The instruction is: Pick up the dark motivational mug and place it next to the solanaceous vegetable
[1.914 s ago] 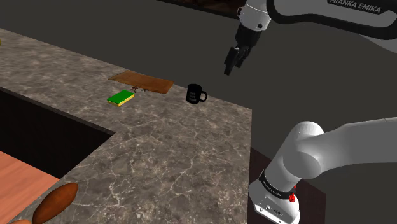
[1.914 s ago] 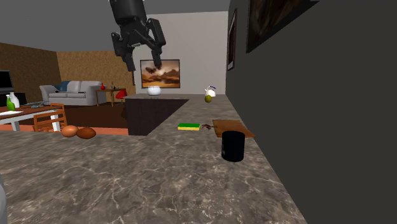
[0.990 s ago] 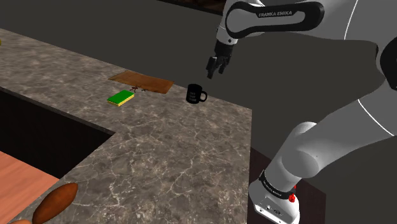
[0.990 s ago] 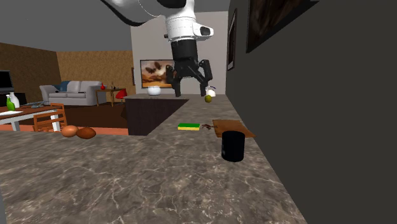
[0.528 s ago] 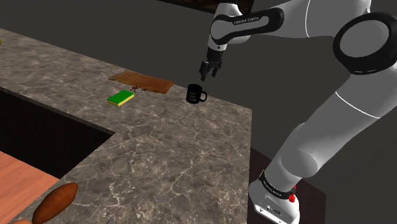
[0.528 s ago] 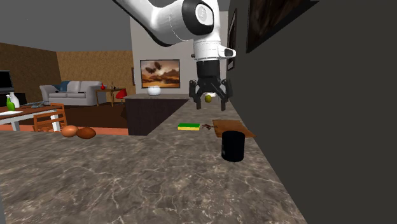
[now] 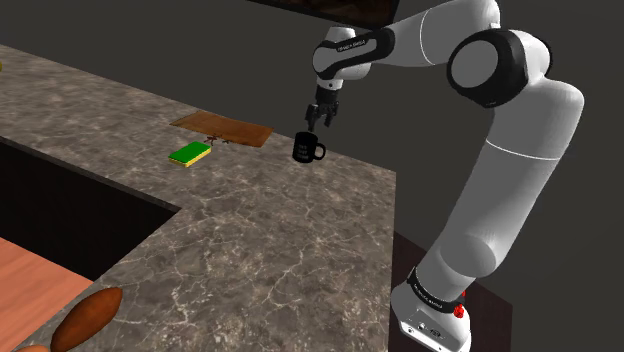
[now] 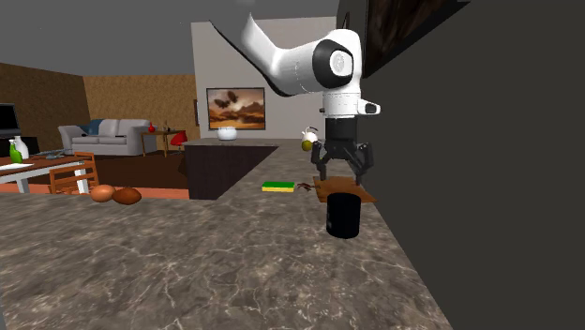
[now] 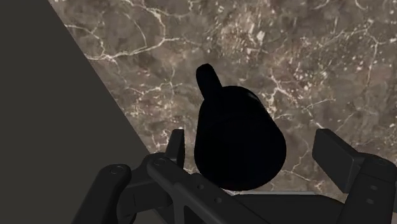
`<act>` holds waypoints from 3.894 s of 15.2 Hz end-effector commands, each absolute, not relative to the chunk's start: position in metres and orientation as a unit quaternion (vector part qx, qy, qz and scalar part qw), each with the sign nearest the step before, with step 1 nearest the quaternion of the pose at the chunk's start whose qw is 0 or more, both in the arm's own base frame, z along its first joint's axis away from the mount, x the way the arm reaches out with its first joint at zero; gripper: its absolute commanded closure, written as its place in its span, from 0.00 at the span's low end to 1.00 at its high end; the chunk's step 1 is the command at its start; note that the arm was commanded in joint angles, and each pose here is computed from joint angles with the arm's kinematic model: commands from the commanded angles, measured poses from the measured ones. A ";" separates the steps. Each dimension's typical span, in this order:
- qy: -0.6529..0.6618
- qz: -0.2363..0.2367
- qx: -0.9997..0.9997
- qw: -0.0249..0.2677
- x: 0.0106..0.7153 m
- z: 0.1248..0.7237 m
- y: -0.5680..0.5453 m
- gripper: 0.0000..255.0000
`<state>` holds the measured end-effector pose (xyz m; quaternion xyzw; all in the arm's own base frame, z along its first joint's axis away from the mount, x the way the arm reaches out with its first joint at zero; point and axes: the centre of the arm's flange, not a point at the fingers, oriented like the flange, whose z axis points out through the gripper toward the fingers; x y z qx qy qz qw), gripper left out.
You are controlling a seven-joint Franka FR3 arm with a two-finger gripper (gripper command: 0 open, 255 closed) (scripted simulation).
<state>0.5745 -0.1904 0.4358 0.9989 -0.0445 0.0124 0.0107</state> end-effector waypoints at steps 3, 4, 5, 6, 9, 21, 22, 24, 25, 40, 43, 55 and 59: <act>-0.054 0.003 0.999 0.003 0.610 0.403 -0.219 0.00; -0.057 0.000 0.998 0.001 0.618 0.395 -0.226 0.00; -0.059 -0.002 0.998 -0.001 0.625 0.388 -0.233 0.00; -0.059 -0.002 0.998 -0.001 0.625 0.382 -0.233 0.00; -0.059 -0.002 0.998 -0.001 0.625 0.366 -0.233 0.00; -0.059 -0.002 0.998 -0.001 0.625 0.348 -0.233 1.00; -0.059 -0.002 0.998 -0.001 0.625 0.348 -0.233 1.00; -0.059 -0.002 0.998 -0.001 0.625 0.348 -0.233 1.00; -0.059 -0.002 0.998 -0.001 0.625 0.348 -0.233 1.00; -0.059 -0.002 0.998 -0.001 0.625 0.400 -0.233 1.00; -0.059 -0.002 0.998 -0.001 0.625 0.416 -0.233 1.00; -0.059 -0.002 0.998 -0.001 0.625 0.480 -0.233 1.00; -0.059 -0.002 0.998 -0.001 0.625 0.501 -0.233 1.00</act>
